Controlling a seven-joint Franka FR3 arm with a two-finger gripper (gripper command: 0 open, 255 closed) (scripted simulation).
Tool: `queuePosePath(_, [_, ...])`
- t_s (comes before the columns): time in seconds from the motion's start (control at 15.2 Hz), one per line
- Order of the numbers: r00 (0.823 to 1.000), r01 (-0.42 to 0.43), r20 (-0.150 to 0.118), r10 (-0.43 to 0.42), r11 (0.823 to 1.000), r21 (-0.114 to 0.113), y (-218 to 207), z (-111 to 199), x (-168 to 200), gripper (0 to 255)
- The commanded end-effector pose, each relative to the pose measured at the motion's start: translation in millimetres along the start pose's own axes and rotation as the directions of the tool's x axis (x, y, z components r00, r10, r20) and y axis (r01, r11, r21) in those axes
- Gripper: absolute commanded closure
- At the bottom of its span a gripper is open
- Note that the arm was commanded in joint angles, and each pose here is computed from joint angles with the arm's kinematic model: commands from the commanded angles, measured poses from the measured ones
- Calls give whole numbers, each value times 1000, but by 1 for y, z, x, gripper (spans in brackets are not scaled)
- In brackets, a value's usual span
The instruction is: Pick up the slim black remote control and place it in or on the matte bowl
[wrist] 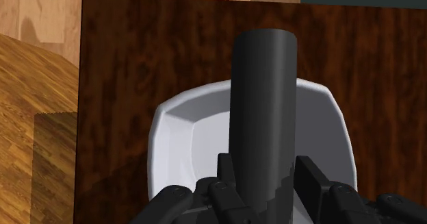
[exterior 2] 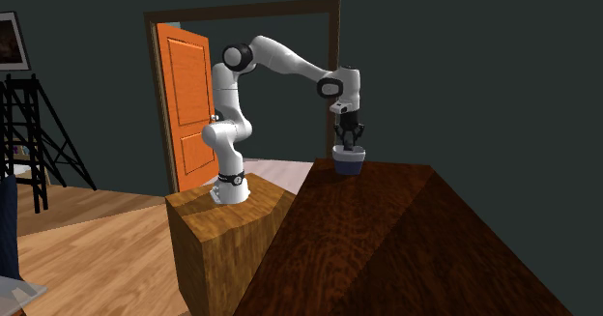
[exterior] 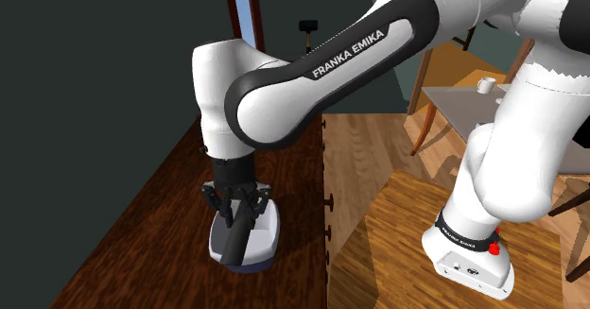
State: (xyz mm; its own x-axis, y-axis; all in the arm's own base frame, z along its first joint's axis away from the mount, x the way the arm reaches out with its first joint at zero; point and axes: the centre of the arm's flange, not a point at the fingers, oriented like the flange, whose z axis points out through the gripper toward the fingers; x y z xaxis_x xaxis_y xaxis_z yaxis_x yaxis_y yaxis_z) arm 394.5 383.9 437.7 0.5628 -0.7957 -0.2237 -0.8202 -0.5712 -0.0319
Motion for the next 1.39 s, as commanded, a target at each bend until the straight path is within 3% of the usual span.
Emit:
queuePosePath(0.0, [1000,0,0,0,1000,1,1,15,4,255])
queuePosePath(0.53, [1000,0,0,0,1000,1,1,15,4,255])
queuePosePath(0.59, [1000,0,0,0,1000,1,0,15,4,0])
queuePosePath(0.92, [1000,0,0,0,1000,1,1,15,4,0])
queuePosePath(1.19, [1000,0,0,0,1000,1,1,-35,4,0])
queuePosePath(1.32, [1000,0,0,0,1000,1,1,-35,4,0])
